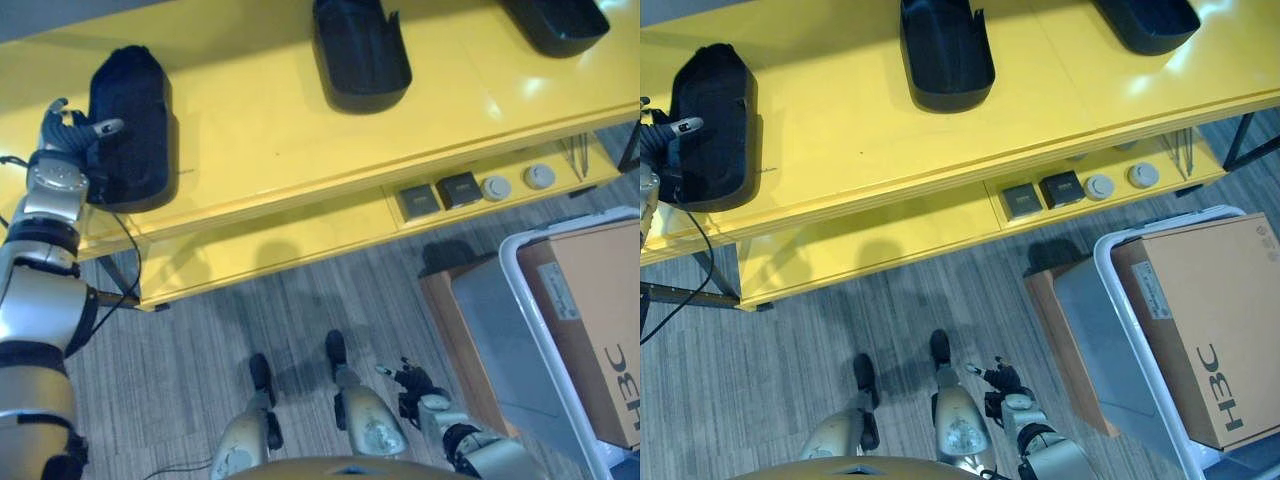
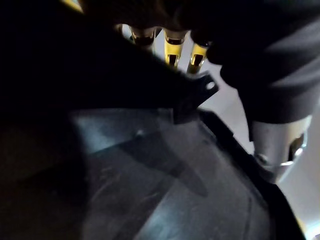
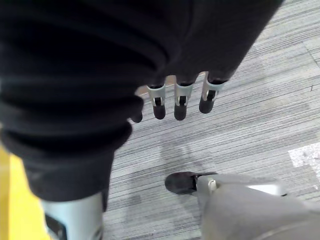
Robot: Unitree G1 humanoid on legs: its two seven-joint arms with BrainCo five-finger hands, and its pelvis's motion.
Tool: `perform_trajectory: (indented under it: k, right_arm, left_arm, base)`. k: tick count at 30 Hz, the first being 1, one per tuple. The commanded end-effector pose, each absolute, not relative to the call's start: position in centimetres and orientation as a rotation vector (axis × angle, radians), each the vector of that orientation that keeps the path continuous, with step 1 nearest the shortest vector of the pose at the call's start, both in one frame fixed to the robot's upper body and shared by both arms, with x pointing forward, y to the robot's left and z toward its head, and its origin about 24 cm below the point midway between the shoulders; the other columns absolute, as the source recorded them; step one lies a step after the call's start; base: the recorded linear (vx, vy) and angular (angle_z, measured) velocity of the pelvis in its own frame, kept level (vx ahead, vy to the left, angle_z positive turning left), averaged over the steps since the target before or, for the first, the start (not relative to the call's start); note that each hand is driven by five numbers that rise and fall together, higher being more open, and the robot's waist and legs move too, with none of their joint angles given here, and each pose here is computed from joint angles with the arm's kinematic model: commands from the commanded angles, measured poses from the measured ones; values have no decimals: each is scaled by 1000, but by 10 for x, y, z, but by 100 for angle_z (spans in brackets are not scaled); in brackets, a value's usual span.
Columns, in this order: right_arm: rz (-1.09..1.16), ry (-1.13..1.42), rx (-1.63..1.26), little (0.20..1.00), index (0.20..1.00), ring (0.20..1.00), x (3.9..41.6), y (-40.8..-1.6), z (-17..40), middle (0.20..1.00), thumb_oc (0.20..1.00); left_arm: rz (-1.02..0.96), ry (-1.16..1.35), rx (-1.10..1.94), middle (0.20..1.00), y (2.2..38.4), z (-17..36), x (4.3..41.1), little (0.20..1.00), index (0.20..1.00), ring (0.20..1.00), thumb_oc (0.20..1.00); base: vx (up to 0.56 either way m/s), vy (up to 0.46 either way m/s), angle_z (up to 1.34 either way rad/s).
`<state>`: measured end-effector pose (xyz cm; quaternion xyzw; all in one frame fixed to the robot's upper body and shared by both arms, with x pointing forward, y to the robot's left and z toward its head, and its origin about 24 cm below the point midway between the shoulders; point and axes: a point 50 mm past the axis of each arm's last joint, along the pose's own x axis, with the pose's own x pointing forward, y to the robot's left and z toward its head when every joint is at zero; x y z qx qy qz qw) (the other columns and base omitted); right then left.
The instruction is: Move parts from the plastic box to the shelf.
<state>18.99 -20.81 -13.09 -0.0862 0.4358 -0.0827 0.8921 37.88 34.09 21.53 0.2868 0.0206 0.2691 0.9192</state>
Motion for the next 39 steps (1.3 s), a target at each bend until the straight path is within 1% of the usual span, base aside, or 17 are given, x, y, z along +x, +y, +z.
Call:
perform_trajectory:
  k: [1,6,8,9,10,11,12,13,14,15,16,17,20,22,26,34,39]
  right_arm:
    - [-204,992,-178,1000,1000,1000,171,-217,-140,1000,1000]
    - [-215,1021,-169,1000,1000,1000,158,-224,-143,1000,1000]
    - [-260,1040,-139,1000,1000,1000,150,-232,-145,1000,1000]
    - [-270,1045,-133,1000,1000,1000,148,-233,-145,1000,1000]
    - [-294,1054,-111,1000,1000,1000,144,-233,-147,1000,1000]
    - [-310,1055,-100,1000,1000,1000,141,-235,-147,1000,1000]
    - [-316,1055,-94,1000,1000,1000,138,-236,-148,1000,1000]
    - [-327,1054,-80,1000,1000,1000,134,-236,-149,1000,1000]
    - [-335,1074,-65,1000,1000,1000,124,-236,-152,1000,1000]
    - [-325,1113,-57,1000,1000,1000,109,-232,-157,1000,1000]
    - [-312,1141,-57,1000,1000,1000,99,-229,-160,1000,1000]
    - [-311,1143,-60,1000,1000,1000,98,-230,-161,1000,1000]
    - [-305,1217,-63,1000,1000,1000,76,-224,-167,1000,1000]
    - [-342,1233,-34,1000,1000,1000,69,-224,-168,1000,1000]
    - [-299,1231,-61,1000,1000,1000,71,-216,-169,1000,1000]
    - [-269,1158,-85,1000,1000,1000,91,-213,-165,1000,1000]
    - [-294,1137,-91,1000,1000,1000,92,-218,-163,1000,1000]
  left_arm:
    - [656,-57,467,1000,349,249,376,1000,1000,1000,1000]
    - [661,-21,507,1000,363,240,367,1000,1000,1000,1000]
    - [656,-21,526,1000,366,238,364,1000,1000,1000,1000]
    - [649,-36,547,1000,364,238,365,1000,1000,1000,1000]
    - [614,-121,540,1000,353,242,368,1000,1000,1000,1000]
    - [555,-238,475,1000,339,238,365,1000,1000,1000,1000]
    - [496,-295,489,1000,328,228,358,1000,1000,1000,1000]
    - [432,-363,505,479,317,223,347,479,479,479,479]
    - [393,-403,461,200,311,208,333,200,200,200,200]
    - [320,-421,356,200,293,178,311,200,200,200,200]
    - [281,-433,350,200,284,169,302,200,200,200,200]
    - [283,-430,350,200,284,168,300,200,200,200,200]
    - [212,-424,260,200,254,141,285,200,200,200,200]
    - [142,-443,205,200,236,135,269,200,200,200,200]
    - [63,-424,184,200,218,122,252,200,200,200,200]
    - [15,-317,234,200,214,100,248,200,200,200,200]
    - [88,-283,281,200,223,93,255,200,200,200,200]
  base:
    - [112,44,2]
    - [80,25,-1]
    - [74,32,-3]
    - [75,29,-2]
    - [50,26,0]
    - [60,22,1]
    - [41,29,-1]
    - [50,32,-9]
    - [59,45,-10]
    - [68,37,-6]
    - [46,27,4]
    - [38,7,11]
    - [30,4,19]
    - [-4,26,12]
    - [-5,7,0]
    - [0,0,0]
    - [0,0,0]
